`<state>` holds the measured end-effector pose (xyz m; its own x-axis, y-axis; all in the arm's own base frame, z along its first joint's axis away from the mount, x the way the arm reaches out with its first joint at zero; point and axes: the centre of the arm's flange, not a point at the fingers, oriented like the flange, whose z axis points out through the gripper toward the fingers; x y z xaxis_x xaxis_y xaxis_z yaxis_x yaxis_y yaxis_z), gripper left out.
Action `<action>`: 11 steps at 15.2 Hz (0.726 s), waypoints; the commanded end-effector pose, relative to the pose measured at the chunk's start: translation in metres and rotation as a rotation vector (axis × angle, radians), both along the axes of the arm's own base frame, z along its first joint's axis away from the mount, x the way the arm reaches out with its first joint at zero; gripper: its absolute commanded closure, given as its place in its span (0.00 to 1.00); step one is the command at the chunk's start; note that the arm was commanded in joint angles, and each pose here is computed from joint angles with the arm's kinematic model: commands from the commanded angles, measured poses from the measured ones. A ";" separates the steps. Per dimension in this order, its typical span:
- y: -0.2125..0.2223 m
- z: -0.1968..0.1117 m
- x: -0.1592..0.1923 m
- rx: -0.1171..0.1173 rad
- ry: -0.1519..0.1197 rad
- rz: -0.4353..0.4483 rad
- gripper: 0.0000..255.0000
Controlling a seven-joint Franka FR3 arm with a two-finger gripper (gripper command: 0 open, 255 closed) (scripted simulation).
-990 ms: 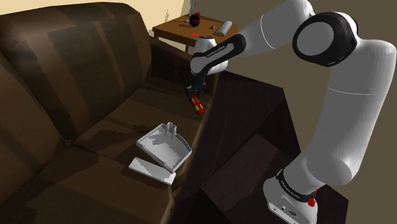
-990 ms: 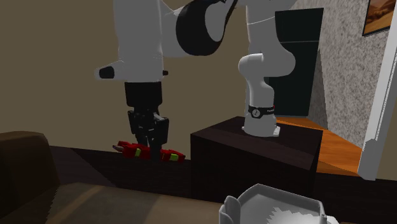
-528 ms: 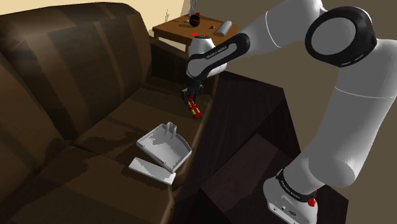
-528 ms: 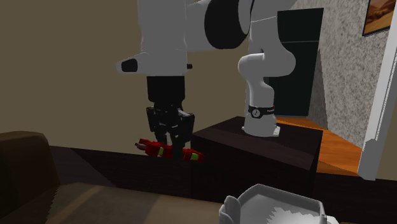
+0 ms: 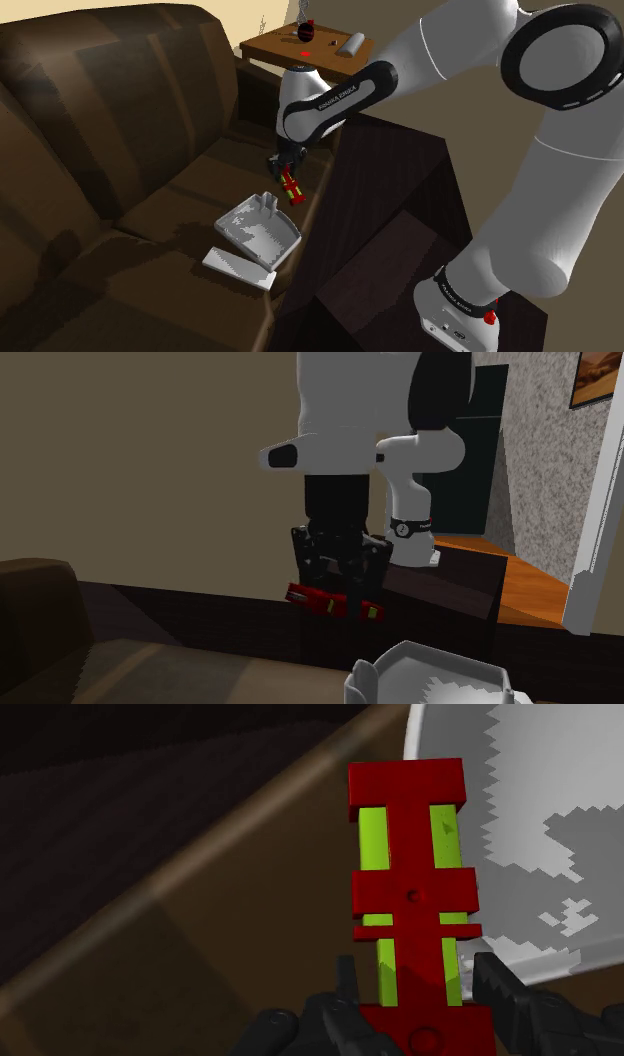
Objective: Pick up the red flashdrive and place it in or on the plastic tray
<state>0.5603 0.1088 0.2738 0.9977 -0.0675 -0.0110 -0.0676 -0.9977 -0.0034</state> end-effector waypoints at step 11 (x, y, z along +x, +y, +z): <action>0.117 -0.016 -0.049 0.000 0.000 -0.002 1.00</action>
